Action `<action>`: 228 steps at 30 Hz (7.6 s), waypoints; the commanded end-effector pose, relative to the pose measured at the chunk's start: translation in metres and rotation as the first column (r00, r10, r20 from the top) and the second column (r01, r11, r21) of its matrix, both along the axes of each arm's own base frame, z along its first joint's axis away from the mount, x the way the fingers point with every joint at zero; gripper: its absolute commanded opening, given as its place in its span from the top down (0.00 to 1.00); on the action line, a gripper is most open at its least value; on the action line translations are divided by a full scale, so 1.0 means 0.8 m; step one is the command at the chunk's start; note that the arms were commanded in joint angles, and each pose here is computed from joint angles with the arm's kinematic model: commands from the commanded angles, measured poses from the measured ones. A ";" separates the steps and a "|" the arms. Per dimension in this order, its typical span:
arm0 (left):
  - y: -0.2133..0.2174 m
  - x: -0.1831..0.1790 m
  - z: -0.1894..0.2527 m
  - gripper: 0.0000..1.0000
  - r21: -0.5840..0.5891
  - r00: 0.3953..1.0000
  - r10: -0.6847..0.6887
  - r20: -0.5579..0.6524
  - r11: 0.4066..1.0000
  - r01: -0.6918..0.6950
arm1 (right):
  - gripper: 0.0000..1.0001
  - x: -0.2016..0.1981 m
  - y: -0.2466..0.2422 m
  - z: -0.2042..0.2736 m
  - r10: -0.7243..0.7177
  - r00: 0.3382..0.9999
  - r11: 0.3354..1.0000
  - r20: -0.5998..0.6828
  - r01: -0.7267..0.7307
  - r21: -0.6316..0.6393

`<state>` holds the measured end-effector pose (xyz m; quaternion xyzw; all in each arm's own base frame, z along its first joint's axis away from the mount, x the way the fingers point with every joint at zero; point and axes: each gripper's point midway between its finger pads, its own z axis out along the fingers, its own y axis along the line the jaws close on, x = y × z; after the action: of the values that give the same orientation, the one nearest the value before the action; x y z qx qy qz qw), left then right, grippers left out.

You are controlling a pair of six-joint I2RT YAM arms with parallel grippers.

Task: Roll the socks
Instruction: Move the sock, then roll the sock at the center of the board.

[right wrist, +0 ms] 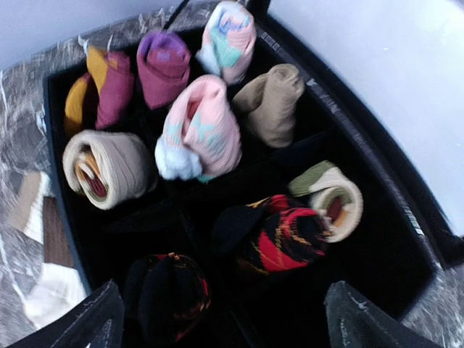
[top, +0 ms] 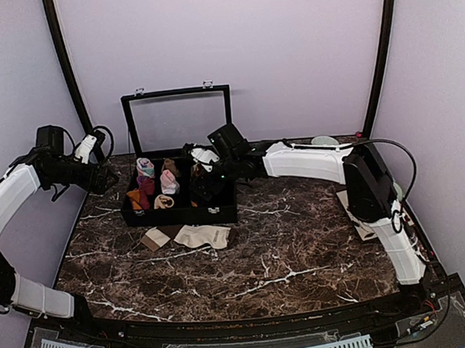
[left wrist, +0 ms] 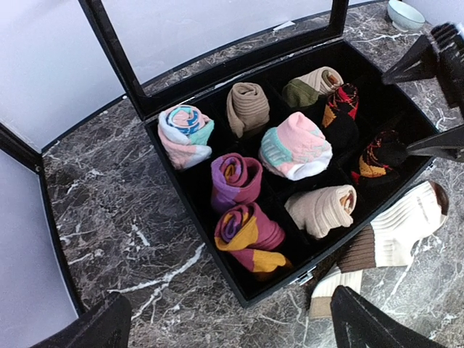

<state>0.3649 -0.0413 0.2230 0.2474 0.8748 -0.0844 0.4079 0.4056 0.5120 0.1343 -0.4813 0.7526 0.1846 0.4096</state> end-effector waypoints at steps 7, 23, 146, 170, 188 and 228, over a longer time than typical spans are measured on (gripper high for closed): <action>0.005 -0.009 0.008 0.01 0.001 0.996 0.029 0.079 1.000 -0.029 | 0.01 -0.014 -0.135 0.190 -0.458 0.884 0.854 0.093 0.409 0.321; -0.004 -0.009 -0.070 0.01 -0.152 0.978 0.070 0.198 0.988 -0.040 | 0.01 -0.116 -0.427 0.150 -0.767 0.640 0.558 0.043 0.633 0.537; -0.336 -0.292 -0.239 0.95 0.446 0.049 -0.864 -0.502 -0.209 0.870 | 0.86 -0.091 -0.290 -0.115 -0.785 0.559 0.595 -0.269 0.800 -0.075; -0.293 -0.327 -0.199 0.68 0.305 0.138 -0.894 -0.427 0.002 0.952 | 0.50 -0.094 -0.158 -0.096 -0.518 0.813 0.844 -0.264 0.537 -0.003; -0.314 -0.299 -0.236 0.68 0.346 0.065 -0.905 -0.420 -0.093 0.934 | 0.63 -0.087 -0.198 -0.156 -0.592 0.752 0.803 -0.291 0.583 -0.128; -0.264 -0.147 -0.117 0.84 0.249 0.570 -0.810 -0.139 0.528 0.812 | 0.54 -0.219 -0.120 -0.079 -0.414 0.852 0.882 -0.320 0.463 0.091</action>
<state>0.2521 -0.2651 0.1262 0.7028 0.6454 -0.1336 0.2678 0.2546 0.3939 0.0898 -0.2437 0.8731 0.1834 0.3804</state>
